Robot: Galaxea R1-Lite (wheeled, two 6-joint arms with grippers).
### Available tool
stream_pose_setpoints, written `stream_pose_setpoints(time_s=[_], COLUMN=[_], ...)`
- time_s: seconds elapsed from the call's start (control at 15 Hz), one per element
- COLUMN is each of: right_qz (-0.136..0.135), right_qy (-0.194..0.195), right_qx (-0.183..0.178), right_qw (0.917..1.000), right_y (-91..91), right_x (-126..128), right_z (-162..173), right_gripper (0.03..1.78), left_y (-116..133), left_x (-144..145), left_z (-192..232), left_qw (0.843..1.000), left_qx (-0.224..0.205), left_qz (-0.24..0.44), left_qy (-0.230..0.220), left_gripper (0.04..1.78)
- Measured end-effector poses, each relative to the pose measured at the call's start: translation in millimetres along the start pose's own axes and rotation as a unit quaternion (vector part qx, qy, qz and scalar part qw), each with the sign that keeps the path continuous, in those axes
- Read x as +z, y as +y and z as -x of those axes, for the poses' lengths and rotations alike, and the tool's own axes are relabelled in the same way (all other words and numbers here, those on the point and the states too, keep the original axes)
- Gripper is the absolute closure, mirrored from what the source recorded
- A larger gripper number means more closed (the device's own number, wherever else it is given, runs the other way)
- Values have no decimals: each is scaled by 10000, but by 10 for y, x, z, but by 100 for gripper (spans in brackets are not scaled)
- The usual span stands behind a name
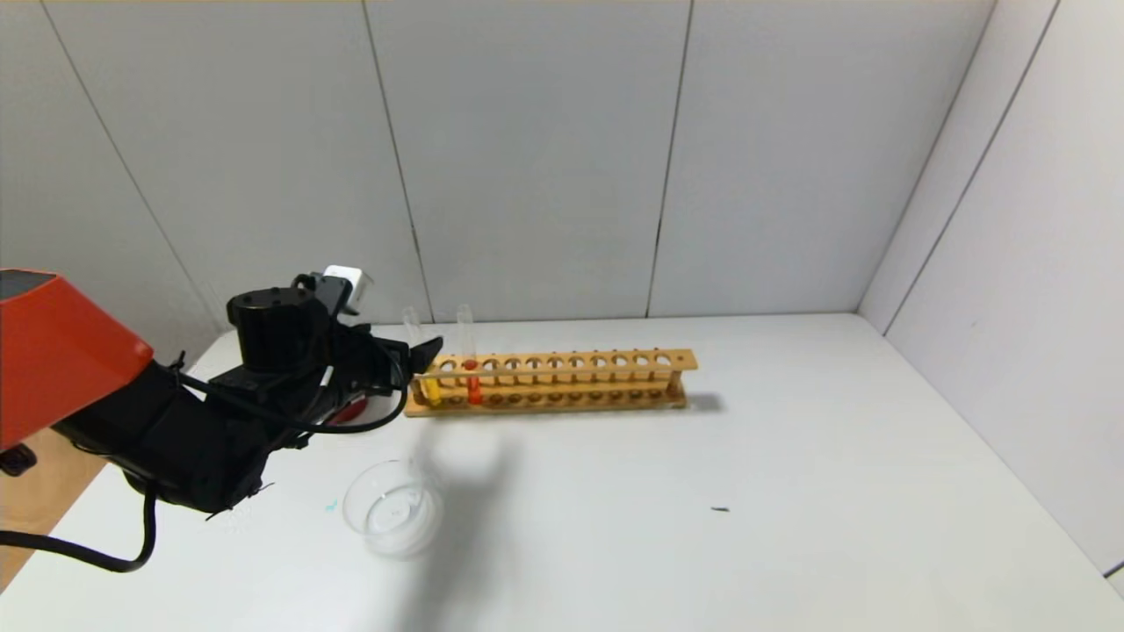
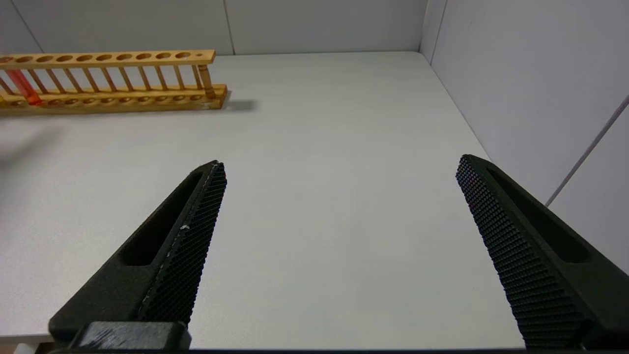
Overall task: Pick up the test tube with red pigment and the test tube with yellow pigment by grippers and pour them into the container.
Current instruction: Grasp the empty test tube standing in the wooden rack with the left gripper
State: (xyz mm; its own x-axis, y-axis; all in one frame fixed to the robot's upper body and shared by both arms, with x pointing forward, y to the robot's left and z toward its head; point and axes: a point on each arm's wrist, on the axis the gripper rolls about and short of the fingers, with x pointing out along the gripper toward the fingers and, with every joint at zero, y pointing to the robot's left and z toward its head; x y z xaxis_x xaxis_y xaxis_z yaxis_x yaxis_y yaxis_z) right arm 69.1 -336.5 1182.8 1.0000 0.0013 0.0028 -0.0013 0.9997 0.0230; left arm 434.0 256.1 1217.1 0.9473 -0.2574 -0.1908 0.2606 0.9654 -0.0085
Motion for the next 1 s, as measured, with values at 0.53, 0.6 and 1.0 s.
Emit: stream_pose_setpoints(time_s=[0.53, 0.6, 1.0], right_qz=[0, 0, 0], right_qy=[0, 0, 2], right_qx=[0, -2, 0], right_qw=[10000, 10000, 10000], right_y=[0, 0, 0], right_x=[0, 0, 0], right_z=[0, 0, 0], right_gripper=[10, 10, 10], left_y=[12, 13, -4], left_x=[-60, -53, -67], left_z=[-186, -190, -200], left_qw=[10000, 9999, 9998], left_qx=[80, 106, 94], left_qz=[-14, -17, -28], left_qy=[-13, -42, -163], left_gripper=[12, 21, 108])
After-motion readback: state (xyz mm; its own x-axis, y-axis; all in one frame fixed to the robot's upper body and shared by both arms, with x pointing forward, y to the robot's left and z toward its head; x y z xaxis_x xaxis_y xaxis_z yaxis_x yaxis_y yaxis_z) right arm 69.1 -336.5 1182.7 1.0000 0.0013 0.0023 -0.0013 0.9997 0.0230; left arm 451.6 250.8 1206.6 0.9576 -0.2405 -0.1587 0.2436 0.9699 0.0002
